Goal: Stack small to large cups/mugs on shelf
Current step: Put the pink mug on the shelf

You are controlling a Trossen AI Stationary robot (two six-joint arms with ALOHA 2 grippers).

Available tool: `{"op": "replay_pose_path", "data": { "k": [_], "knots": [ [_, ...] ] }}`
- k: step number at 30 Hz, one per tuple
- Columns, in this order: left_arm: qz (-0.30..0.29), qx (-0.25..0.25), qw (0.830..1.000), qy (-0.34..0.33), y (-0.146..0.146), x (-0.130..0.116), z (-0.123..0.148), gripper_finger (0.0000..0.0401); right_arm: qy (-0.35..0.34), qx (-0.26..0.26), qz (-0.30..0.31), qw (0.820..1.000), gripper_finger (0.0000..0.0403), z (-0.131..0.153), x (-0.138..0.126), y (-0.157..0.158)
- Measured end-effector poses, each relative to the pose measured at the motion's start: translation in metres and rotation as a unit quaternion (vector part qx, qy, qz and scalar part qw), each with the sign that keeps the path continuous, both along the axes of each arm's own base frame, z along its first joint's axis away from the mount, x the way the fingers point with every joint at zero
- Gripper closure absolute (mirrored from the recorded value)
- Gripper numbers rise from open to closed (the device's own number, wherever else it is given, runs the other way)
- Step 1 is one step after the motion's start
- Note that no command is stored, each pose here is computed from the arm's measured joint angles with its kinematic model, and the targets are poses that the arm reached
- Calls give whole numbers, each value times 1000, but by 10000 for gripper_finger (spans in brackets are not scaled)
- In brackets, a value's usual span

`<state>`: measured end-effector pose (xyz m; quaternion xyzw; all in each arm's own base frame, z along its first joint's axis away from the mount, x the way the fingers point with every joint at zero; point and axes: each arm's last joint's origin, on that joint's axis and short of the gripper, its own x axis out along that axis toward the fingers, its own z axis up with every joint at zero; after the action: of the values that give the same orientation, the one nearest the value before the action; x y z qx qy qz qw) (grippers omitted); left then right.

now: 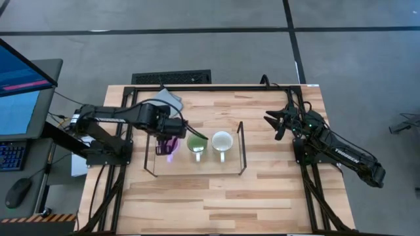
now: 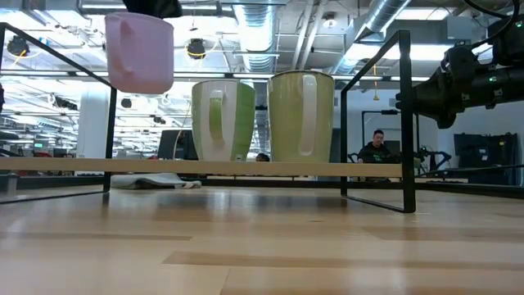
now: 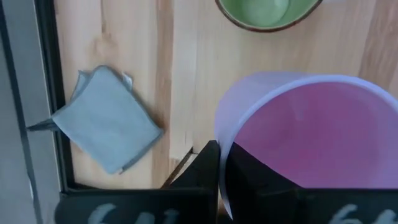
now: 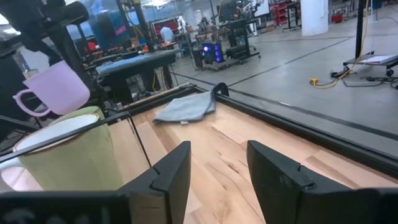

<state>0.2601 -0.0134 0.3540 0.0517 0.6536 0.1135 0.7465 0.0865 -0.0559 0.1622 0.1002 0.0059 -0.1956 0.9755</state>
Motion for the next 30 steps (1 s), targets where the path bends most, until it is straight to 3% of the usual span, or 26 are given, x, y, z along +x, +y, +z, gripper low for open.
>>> {"op": "replay_pose_path", "data": {
  "k": [6, 10, 16, 22, 26, 30],
  "knots": [
    [-31, -11, 999, -15, 12, 9, -16, 401, 0, 1, 0, 1000, 225, 0, 0, 0],
    [-2, -7, 999, 37, 21, -3, -22, 401, -1, 1, 0, 1000, 225, 0, 0, 0],
    [-24, -24, 998, -45, 32, -5, -27, 401, 0, 1, 0, 1000, 225, 0, 0, 0],
    [-2, -42, 999, -18, 41, -16, -51, 401, -5, 13, 0, 1000, 225, 0, 0, 0],
    [-20, -73, 996, -41, 41, -14, -63, 401, -5, 13, 0, 1000, 225, 0, 0, 0],
    [-31, -72, 996, -41, 41, -12, -66, 401, -6, 14, 0, 1000, 225, 0, 0, 0]
  ]
}}
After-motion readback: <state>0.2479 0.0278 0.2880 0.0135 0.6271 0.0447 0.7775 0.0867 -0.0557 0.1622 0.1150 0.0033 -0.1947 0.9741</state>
